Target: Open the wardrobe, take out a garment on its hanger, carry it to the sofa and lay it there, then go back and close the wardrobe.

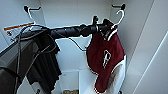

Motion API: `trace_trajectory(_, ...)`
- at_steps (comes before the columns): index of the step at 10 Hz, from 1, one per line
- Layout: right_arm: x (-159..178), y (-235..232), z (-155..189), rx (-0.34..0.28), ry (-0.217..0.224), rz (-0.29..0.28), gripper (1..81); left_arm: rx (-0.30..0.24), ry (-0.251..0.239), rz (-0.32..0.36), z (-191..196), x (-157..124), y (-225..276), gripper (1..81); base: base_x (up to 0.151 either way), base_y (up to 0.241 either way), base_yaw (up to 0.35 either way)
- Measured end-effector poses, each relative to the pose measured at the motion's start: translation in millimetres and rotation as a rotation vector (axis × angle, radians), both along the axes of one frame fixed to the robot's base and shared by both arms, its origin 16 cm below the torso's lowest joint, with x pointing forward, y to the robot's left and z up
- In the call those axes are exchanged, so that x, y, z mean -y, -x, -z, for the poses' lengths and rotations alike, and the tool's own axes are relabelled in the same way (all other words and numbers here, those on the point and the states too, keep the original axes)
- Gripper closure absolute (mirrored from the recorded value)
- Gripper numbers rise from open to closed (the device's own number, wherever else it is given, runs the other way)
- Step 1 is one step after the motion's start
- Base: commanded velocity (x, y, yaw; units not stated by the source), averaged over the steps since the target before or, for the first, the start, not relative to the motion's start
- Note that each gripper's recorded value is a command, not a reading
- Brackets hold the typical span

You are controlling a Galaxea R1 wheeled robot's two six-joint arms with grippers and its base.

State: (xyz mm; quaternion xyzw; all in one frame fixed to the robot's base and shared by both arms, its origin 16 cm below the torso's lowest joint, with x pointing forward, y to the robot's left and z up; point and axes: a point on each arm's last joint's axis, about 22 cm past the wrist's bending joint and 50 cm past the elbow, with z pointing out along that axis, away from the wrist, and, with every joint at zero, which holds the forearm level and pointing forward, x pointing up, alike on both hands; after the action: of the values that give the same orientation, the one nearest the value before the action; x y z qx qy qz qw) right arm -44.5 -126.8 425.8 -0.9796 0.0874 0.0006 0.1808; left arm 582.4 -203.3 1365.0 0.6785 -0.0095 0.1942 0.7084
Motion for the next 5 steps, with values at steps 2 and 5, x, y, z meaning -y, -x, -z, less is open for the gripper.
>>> trace_trajectory(2, 0, 0, 0, 0.0, 0.0, 0.0, 1.0, -0.012, -0.001, 0.025, 11, 4, 10, 81.1, -0.109, 0.0, 0.0)
trace_trajectory(5, 0, 0, 0, 0.001, 0.0, 0.0, 1.0, 0.008, 0.047, 0.065, 5, 4, 27, 81.1, -0.11, 0.0, 0.0)
